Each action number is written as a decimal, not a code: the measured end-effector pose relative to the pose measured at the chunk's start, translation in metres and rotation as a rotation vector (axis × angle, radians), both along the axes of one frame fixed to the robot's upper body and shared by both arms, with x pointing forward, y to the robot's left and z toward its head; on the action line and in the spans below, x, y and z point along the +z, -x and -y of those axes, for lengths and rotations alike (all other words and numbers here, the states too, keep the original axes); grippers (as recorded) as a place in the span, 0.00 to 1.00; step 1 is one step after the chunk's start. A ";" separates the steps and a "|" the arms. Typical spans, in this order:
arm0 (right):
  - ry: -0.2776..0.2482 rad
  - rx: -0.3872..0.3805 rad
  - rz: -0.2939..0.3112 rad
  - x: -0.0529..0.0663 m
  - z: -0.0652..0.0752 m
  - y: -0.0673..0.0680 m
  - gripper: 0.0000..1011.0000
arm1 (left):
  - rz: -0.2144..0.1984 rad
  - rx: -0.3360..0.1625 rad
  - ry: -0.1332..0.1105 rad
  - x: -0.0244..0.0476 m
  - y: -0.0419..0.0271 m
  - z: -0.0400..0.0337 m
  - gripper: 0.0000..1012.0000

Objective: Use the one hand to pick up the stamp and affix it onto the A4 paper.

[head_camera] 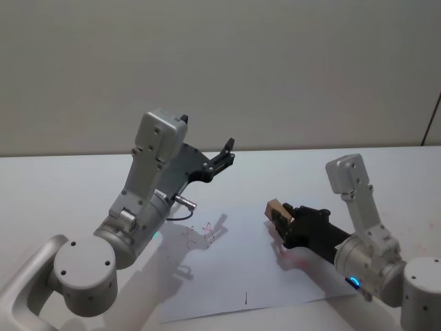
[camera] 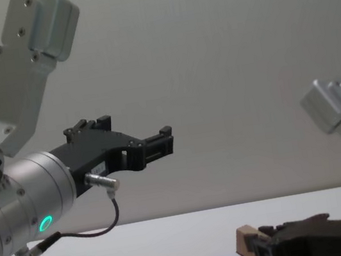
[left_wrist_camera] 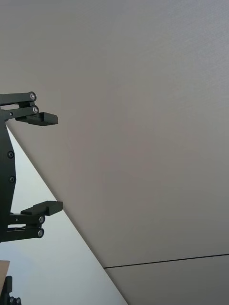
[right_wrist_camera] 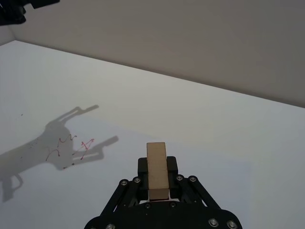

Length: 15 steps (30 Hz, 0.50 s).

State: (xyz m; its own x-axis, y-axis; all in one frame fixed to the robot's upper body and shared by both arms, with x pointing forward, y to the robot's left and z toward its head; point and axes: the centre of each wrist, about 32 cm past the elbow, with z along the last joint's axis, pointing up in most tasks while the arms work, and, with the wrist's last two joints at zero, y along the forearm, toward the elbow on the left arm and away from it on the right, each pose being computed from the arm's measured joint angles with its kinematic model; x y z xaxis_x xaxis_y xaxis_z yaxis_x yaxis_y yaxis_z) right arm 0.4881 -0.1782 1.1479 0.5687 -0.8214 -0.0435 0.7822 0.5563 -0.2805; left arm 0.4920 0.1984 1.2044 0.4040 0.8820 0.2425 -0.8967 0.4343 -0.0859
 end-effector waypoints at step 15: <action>0.028 0.012 -0.057 -0.007 -0.008 -0.010 0.21 | 0.000 0.000 0.000 0.0000 0.0000 0.0000 0.99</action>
